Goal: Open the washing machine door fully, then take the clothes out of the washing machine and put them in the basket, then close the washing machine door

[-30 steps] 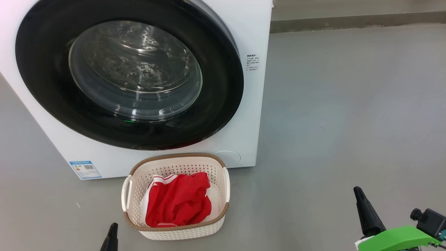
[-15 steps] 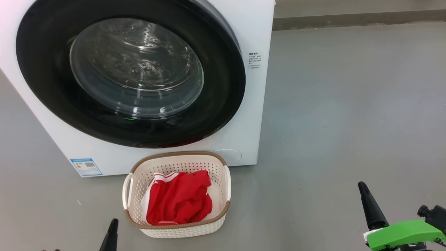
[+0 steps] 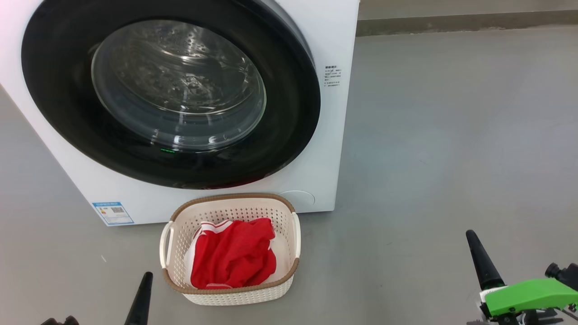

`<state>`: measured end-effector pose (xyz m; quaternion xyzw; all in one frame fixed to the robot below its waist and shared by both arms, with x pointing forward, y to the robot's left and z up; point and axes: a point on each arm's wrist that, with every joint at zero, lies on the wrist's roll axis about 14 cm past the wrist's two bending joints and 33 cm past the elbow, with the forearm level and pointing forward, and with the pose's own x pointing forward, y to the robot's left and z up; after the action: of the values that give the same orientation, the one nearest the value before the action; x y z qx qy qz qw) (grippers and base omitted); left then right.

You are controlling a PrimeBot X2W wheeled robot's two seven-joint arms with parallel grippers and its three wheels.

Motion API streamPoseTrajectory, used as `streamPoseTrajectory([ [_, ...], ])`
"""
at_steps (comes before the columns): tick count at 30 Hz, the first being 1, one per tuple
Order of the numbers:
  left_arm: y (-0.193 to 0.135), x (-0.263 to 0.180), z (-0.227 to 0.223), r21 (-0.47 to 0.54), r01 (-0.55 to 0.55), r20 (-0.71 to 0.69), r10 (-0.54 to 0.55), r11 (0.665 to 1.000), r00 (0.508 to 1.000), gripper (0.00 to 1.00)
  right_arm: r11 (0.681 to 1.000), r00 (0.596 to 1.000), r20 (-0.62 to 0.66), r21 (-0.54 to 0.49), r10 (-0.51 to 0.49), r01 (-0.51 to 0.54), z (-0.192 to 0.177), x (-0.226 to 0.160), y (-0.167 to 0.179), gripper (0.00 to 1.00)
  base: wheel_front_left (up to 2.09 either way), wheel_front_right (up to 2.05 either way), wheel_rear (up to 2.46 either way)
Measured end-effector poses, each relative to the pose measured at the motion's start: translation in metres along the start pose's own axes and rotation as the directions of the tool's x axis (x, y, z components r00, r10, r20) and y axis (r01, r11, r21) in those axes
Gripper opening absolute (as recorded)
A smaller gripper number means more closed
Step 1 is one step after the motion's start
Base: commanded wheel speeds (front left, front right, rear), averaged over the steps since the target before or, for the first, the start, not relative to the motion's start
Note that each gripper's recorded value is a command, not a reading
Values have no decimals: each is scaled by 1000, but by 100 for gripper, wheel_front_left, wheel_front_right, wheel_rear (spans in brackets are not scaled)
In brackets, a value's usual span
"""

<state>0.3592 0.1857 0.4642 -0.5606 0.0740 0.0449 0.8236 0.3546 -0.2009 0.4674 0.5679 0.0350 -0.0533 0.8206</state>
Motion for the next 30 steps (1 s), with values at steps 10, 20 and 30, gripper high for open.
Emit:
streamPoseTrajectory([
  [10, -5, 5, 2, -108, 21, 0, -21, 994, 1000, 0, 994, 1000, -3, 107, 8, -7, 3, 5, 3, 0, 0, 0, 0],
  [20, -11, 9, 4, -224, 49, 2, -50, 973, 999, 0, 977, 1000, -4, 213, 24, -23, 5, 12, 9, 0, 0, 0, 0],
  [30, -12, 11, 7, -325, 67, 5, -69, 943, 998, 0, 947, 999, -10, 320, 44, -38, 5, 17, 14, 0, 0, 0, 0],
])
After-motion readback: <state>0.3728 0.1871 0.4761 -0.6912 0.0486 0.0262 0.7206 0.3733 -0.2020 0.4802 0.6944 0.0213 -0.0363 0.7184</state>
